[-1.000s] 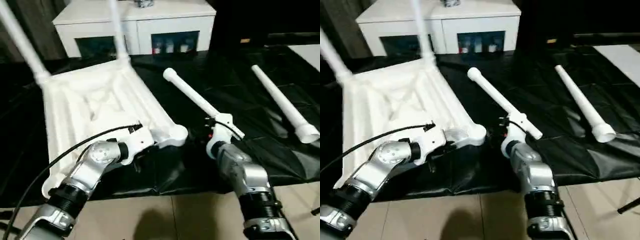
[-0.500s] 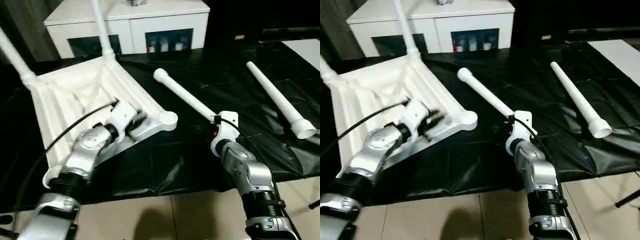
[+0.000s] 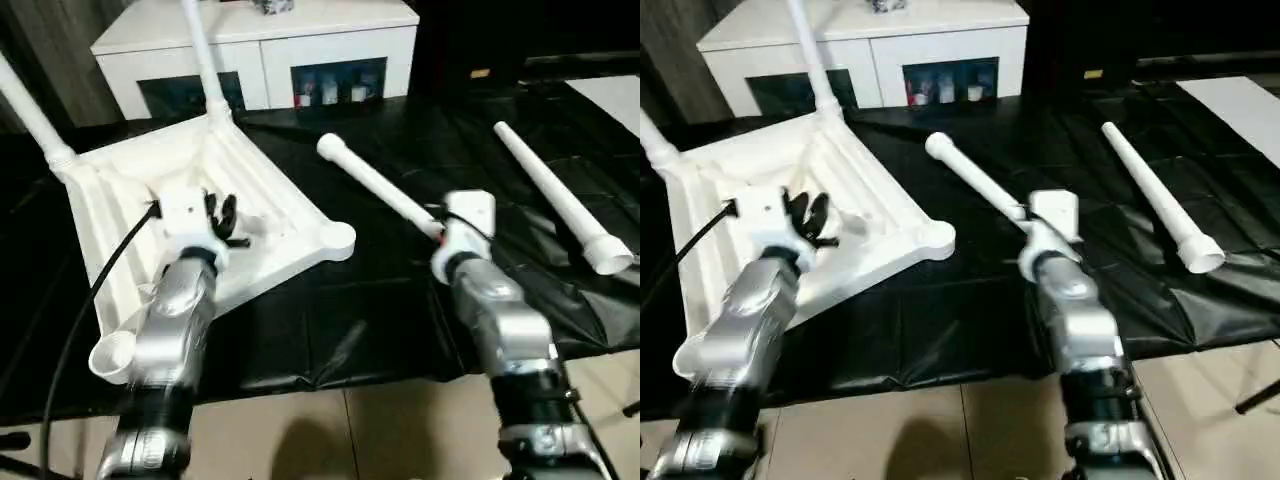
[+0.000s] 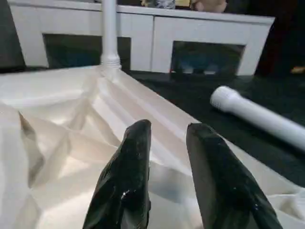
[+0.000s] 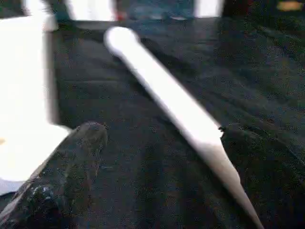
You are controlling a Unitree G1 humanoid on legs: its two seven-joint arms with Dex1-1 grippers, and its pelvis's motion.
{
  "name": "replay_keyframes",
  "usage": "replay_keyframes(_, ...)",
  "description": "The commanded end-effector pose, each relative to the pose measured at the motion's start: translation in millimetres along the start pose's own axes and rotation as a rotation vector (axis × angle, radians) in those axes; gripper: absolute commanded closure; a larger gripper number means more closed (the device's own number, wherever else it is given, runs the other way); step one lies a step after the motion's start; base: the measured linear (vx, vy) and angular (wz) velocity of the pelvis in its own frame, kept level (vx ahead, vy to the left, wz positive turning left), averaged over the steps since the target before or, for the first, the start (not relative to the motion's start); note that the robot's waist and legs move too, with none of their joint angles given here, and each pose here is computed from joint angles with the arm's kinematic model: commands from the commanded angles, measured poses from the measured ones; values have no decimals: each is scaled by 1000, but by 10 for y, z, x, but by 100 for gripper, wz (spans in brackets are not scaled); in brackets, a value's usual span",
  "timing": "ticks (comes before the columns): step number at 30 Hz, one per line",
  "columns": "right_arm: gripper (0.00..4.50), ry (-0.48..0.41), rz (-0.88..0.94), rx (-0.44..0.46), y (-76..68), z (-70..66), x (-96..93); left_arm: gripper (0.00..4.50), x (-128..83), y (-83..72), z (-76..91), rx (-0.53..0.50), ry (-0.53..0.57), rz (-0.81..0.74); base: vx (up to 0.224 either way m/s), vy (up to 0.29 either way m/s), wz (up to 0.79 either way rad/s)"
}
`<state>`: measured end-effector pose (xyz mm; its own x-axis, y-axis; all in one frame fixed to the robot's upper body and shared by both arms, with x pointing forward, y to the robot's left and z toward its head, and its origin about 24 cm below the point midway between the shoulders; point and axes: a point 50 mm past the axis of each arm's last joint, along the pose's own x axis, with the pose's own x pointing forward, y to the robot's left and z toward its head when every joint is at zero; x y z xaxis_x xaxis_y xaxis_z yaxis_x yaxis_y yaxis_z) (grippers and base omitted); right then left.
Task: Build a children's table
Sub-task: Insert table leg to table base
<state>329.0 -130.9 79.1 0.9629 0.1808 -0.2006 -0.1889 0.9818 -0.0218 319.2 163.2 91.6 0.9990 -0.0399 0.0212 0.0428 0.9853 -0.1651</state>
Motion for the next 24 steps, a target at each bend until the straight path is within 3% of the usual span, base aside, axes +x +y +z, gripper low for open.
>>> replay_keyframes(1,20,23,39,-8,95,-59,-40,306,-65,-18,17,-49,-10,-46,0,0,0)
replay_keyframes(4,20,70,71,-14,159,-165,-91,306,-162,-46,-67,-5,-3,-65,0,0,0)
replay_keyframes(6,20,48,123,-56,205,-146,-105,306,-199,-43,-102,97,31,-5,0,0,0)
replay_keyframes(10,20,36,161,-73,209,-115,-104,306,-242,-83,-88,134,38,-24,-9,-6,6)
replay_keyframes(14,20,16,138,-49,141,-49,-98,306,-282,-80,-86,150,38,-11,-1,-75,48)
replay_keyframes(24,20,10,24,-50,-200,23,-99,306,-340,-37,-51,170,62,53,-22,-188,53)
